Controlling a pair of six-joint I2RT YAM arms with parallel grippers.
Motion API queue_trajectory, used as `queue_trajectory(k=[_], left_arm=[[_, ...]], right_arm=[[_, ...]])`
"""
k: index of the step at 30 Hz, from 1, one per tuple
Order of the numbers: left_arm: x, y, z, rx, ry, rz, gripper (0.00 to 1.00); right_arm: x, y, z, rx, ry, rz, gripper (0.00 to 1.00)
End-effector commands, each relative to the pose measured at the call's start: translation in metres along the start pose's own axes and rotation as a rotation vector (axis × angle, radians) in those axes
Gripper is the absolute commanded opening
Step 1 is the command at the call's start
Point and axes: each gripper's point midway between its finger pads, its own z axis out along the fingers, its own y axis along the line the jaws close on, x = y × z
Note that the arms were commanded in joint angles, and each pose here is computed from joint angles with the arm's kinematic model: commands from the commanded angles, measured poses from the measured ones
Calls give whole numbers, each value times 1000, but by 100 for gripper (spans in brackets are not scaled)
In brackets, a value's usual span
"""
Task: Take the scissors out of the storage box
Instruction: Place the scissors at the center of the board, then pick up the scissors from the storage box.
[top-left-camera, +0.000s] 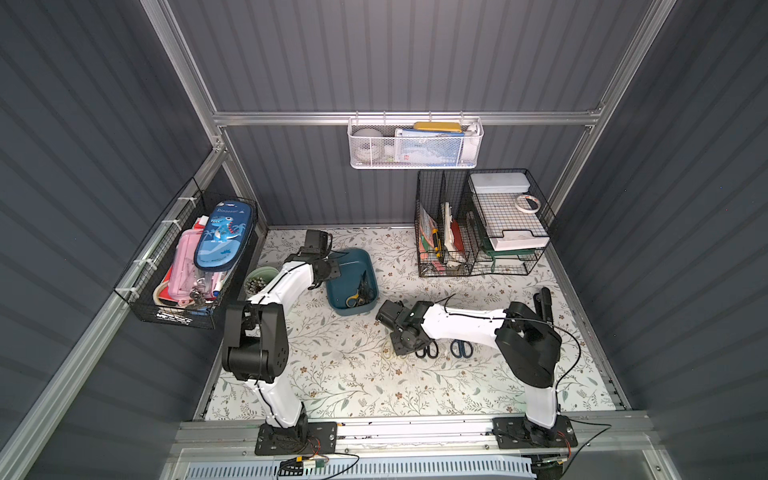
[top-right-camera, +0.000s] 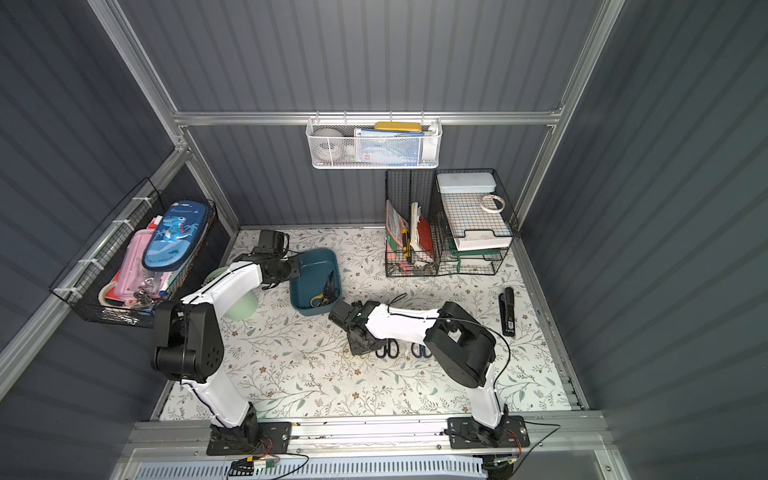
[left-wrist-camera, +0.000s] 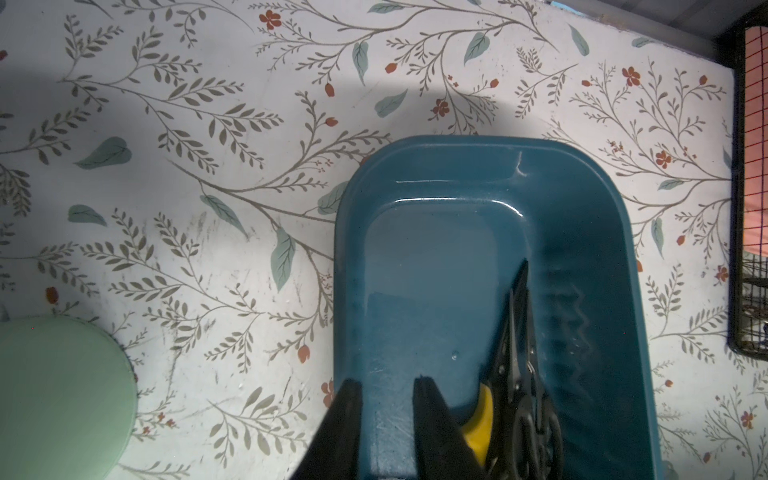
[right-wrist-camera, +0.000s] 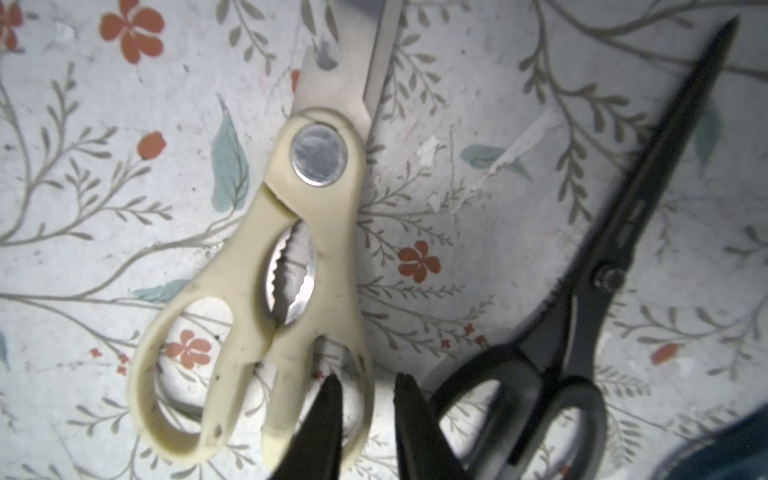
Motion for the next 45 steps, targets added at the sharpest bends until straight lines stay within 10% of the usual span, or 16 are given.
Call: queue_trajectory(k=[1,17,29,35,45], left_arm=[[-12,-16,-25,43,-28,86,27],[89,-71,8,122,205,270,31],[104,-70,39,117,244,267,29],[118,-64,50,97,287,221,6],[70,-67,8,103,149,170,0]], right_arm=[[-21,-11,-42,-9,-86,17,32],[-67,-74,-67,-107,-166,155,39],[-63,-68,-56,-140,-145,160,40],[-63,-63,-56,-168,-141,154,40],[-64,-55,-59,-210,-134,131,40]])
